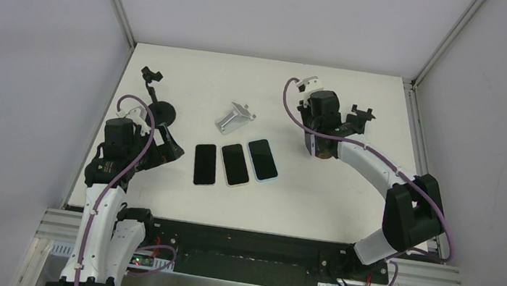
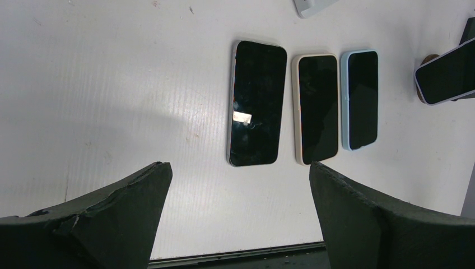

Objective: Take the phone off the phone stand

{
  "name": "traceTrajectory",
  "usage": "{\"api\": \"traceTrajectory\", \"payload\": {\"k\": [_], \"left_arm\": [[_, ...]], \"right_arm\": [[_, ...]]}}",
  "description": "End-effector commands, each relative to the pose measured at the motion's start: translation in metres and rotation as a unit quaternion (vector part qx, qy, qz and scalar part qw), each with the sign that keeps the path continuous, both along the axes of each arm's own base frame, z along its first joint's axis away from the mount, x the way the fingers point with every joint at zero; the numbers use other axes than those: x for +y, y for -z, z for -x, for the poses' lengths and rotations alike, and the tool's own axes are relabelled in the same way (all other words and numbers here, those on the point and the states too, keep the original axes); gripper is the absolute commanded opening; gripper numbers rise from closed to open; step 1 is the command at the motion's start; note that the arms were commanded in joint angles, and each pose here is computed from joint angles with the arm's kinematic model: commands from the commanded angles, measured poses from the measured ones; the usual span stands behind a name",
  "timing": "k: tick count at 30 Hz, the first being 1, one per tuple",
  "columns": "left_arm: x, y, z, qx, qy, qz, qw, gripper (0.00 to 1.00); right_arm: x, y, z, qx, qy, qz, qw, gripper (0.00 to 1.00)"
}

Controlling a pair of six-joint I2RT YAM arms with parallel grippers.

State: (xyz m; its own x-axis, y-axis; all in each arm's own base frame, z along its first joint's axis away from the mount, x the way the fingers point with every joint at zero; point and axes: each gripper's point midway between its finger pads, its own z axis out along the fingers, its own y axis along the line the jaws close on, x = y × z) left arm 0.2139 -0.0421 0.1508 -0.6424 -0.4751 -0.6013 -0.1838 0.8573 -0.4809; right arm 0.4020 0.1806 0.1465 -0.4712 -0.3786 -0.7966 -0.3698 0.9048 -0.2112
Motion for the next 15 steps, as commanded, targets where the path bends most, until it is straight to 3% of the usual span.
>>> {"api": "traceTrajectory", "payload": {"k": [1,8,15], "left_arm": [[0.0,-0.008,-0.003,-0.009,-0.005,0.009,1.0,1.0],[0.001,-0.008,-0.003,-0.009,-0.006,0.008,1.0,1.0],[0.001,-0.008,-0.003,-0.009,-0.006,0.008,1.0,1.0]], "right_arm": [[-0.033,-0.021,-0.017,-0.039,0.049,0.059,0.996,0.0],[0.0,-0.034,0.014,0.012,-0.05,-0.004,0.999,0.0],[0.022,-0.044,0.066,0.147,-0.15,-0.061,0.976,0.0]]}}
